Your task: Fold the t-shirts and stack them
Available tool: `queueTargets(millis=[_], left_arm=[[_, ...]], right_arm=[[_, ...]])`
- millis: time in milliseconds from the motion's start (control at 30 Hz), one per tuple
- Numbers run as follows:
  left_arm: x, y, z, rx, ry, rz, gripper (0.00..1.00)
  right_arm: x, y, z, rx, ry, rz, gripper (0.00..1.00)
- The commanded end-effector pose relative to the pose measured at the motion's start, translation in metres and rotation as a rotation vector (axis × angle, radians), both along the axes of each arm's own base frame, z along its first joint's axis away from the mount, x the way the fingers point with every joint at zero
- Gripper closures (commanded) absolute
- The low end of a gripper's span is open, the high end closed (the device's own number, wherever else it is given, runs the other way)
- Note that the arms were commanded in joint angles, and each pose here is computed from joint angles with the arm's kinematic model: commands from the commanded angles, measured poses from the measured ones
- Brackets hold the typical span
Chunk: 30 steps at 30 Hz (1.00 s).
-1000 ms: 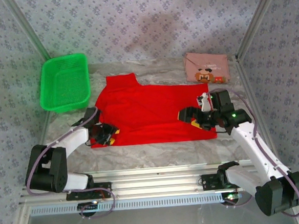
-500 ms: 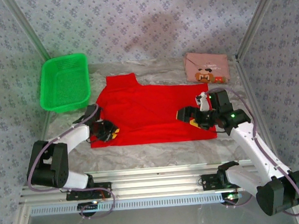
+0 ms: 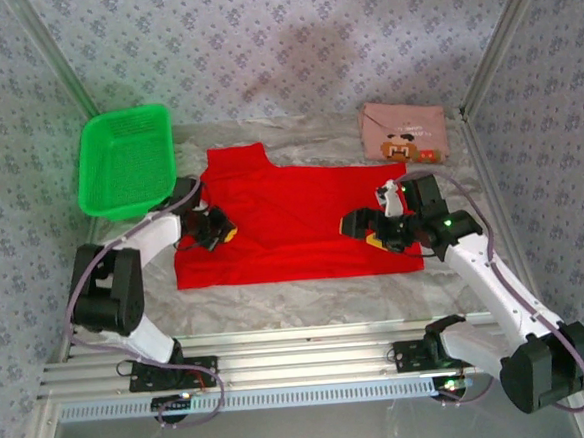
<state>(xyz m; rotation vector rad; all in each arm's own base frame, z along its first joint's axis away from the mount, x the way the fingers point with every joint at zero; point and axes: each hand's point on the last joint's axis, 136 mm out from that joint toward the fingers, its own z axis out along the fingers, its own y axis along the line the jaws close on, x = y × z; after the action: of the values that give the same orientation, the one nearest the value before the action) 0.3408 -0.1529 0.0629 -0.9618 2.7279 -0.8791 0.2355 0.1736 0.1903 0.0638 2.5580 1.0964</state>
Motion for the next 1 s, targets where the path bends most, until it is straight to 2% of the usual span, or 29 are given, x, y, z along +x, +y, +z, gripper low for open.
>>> queueTargets(millis=[0, 367, 867, 967], left_arm=[[0.001, -0.013, -0.006, 0.018, 0.027, -0.117, 0.98], [0.019, -0.034, -0.021, 0.094, 0.039, -0.286, 0.97], [0.039, -0.047, -0.020, 0.086, 0.000, -0.364, 0.96], [0.043, -0.052, -0.018, 0.079, -0.014, -0.385, 0.91]], right_arm=[[0.002, 0.002, 0.002, -0.004, -0.009, -0.001, 0.00], [-0.004, 0.004, -0.007, -0.017, 0.010, 0.007, 0.00], [-0.004, 0.007, -0.014, -0.014, 0.013, -0.001, 0.00], [-0.004, 0.008, -0.014, -0.015, 0.012, -0.003, 0.00]])
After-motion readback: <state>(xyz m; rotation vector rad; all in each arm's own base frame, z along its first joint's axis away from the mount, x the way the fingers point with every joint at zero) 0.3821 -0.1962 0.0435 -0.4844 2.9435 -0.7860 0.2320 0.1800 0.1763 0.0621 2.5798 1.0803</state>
